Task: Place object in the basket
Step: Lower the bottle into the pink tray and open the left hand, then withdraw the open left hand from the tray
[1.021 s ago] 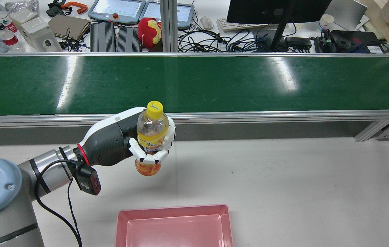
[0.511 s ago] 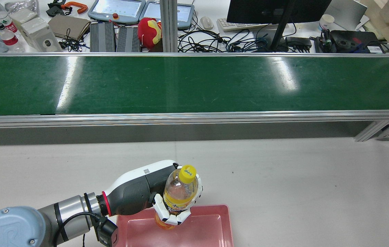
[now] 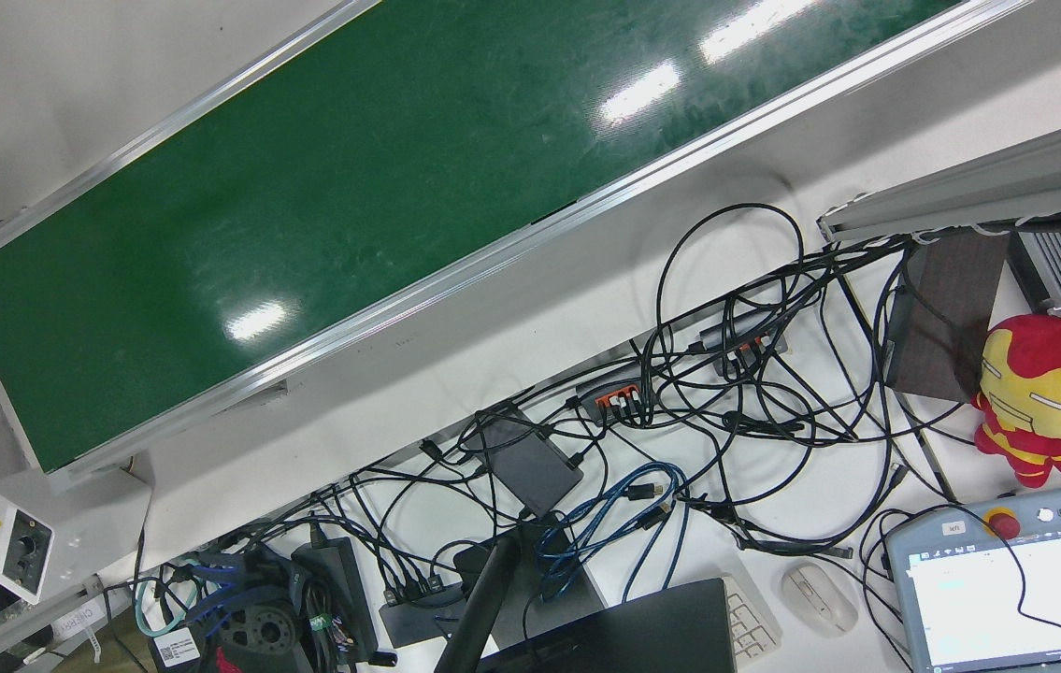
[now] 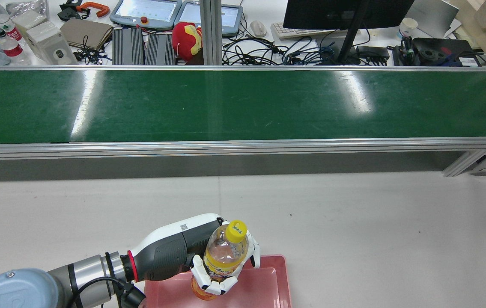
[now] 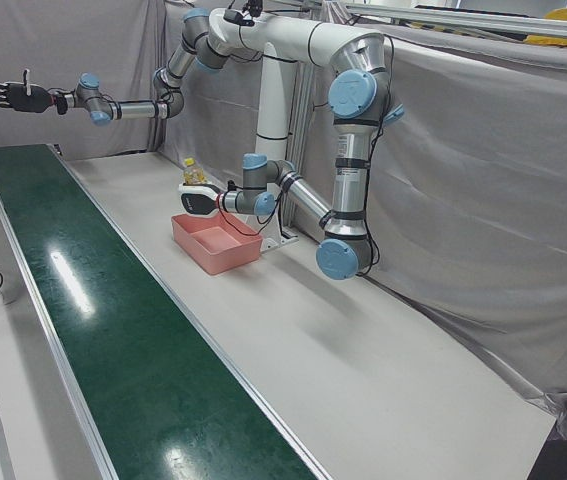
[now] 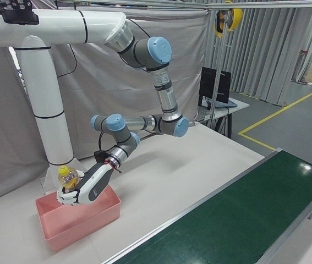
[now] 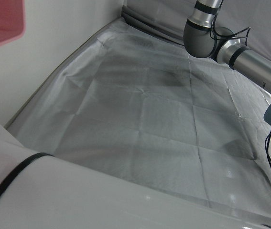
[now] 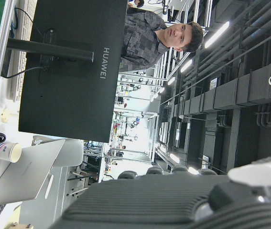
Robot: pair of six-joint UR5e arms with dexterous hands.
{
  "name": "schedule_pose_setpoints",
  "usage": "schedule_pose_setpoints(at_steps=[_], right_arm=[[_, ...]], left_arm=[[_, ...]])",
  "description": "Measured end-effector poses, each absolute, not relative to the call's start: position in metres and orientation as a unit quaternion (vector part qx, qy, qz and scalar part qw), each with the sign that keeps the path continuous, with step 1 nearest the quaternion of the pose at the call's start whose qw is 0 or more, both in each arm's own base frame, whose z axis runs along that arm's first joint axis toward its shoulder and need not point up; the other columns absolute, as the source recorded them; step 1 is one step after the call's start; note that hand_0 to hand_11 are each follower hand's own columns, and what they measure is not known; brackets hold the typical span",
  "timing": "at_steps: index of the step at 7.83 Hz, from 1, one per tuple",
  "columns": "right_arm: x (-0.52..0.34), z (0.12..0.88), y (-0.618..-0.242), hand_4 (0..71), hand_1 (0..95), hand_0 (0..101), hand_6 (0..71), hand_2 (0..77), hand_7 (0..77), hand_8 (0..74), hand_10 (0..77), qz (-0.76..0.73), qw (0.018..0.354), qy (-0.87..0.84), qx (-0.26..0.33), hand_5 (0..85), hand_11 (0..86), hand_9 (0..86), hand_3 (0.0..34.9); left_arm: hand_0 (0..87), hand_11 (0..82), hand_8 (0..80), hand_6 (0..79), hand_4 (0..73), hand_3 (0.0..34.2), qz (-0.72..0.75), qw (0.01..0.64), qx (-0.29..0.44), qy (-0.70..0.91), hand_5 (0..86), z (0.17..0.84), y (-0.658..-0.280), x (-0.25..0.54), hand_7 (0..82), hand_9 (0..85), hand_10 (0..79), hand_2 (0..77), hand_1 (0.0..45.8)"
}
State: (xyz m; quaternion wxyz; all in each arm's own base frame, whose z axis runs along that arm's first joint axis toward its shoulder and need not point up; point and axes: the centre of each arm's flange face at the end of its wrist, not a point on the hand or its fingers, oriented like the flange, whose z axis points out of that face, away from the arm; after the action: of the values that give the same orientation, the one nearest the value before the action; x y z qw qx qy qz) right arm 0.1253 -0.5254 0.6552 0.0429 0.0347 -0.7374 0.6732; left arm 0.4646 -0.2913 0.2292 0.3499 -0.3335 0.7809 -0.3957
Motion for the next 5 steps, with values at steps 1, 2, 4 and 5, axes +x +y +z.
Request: schedule_pose_setpoints(at_steps=[1, 2, 4, 5], right_arm=[[0.125, 0.655, -0.525, 0.0, 0.0, 0, 0.0, 0.0, 0.5, 0.0, 0.0, 0.673, 0.043, -0.737, 0.035, 0.0, 0.0, 0.0, 0.3], [0.125, 0.655, -0.525, 0.0, 0.0, 0, 0.0, 0.0, 0.5, 0.0, 0.0, 0.673, 0.043, -0.737, 0.035, 0.0, 0.0, 0.0, 0.3], [0.125, 0.655, -0.525, 0.0, 0.0, 0, 0.0, 0.0, 0.5, 0.0, 0.0, 0.673, 0.043, -0.737, 0.035, 0.0, 0.0, 0.0, 0.2], [0.125, 0.655, -0.525, 0.0, 0.0, 0, 0.0, 0.0, 0.5, 0.0, 0.0, 0.673, 0.043, -0.737, 0.035, 0.0, 0.0, 0.0, 0.2]], left_arm=[[74.7, 56.7, 63.8, 45.8, 51.3, 0.0, -0.401, 0.357, -0.331, 0.776, 55.6, 0.242, -0.290, 0.460, 43.1, 60.0, 40.4, 49.6, 19.1], [80.3, 36.0, 57.3, 2.7, 15.8, 0.0, -0.407, 0.364, -0.329, 0.771, 52.9, 0.266, -0.287, 0.452, 13.1, 52.9, 17.4, 14.7, 9.3], [80.3, 28.4, 42.0, 1.1, 4.9, 0.0, -0.414, 0.373, -0.326, 0.764, 46.9, 0.308, -0.281, 0.441, 3.8, 37.6, 16.9, 1.6, 7.1], [80.3, 22.4, 23.5, 0.5, 6.0, 0.0, -0.415, 0.374, -0.326, 0.763, 39.8, 0.317, -0.281, 0.439, 2.7, 24.5, 12.5, 0.5, 9.8]])
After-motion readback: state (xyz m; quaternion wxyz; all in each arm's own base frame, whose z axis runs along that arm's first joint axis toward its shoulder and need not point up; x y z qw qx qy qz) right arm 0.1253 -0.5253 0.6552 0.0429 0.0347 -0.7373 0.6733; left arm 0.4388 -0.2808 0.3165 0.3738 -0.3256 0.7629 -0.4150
